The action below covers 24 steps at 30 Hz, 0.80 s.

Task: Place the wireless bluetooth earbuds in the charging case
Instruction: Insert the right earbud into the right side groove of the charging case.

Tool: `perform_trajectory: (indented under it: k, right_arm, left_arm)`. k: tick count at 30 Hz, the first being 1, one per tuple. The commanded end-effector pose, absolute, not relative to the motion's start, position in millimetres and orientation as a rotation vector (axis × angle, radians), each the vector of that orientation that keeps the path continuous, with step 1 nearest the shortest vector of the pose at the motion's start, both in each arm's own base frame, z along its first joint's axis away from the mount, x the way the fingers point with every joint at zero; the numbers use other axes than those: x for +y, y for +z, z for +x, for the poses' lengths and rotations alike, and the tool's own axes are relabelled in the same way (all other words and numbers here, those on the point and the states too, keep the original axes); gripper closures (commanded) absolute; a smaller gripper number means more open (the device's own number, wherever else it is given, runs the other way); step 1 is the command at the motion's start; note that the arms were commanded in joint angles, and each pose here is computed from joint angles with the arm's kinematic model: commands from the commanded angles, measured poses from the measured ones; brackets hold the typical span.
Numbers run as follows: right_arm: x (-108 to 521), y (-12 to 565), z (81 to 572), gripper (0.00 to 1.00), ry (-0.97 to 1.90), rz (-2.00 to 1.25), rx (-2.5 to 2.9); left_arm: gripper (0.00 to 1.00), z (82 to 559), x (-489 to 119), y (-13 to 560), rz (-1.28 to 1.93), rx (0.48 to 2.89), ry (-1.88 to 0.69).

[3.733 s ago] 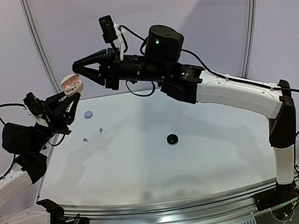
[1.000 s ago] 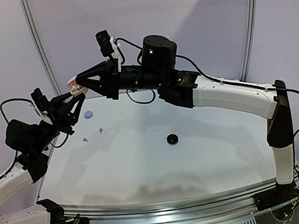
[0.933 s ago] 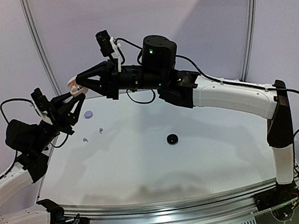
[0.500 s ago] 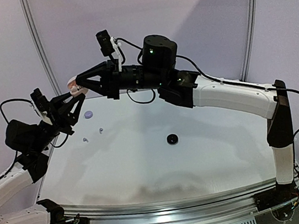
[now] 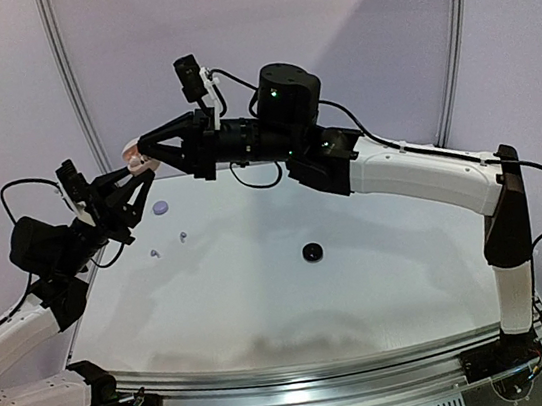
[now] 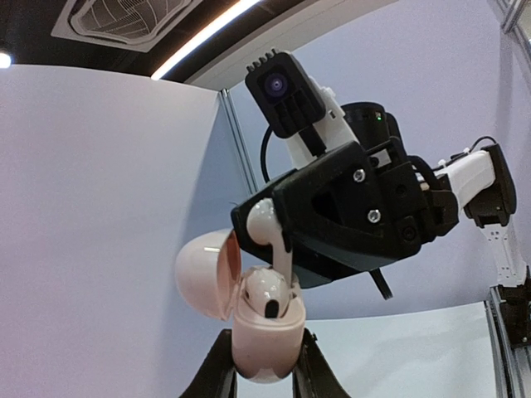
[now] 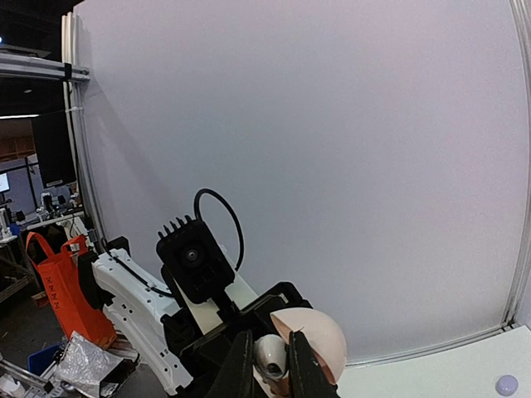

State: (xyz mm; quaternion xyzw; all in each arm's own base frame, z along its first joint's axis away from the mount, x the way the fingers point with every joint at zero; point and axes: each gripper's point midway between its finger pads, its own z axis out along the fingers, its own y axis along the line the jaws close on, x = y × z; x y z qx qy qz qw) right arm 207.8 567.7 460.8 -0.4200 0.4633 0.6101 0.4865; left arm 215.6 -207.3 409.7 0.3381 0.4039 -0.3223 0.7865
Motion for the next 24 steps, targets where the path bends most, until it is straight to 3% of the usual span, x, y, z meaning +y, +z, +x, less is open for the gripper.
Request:
perform_trajectory:
  k: [1,15,24]
  right_arm:
    - [580,415,226,0.86,1.424,-1.031,1.288]
    - [577,421,235,0.77,1.38,-0.991,1.293]
    - [550,468,232,0.6,1.366,-0.933,1.195]
  left_arm:
    - [1.0,206,-200,430,0.713,0.784,-0.666]
    - [1.0,207,-201,428,0.7,0.811,-0.703]
    - [1.0,227,-200,401,0.634,0.979,-0.741]
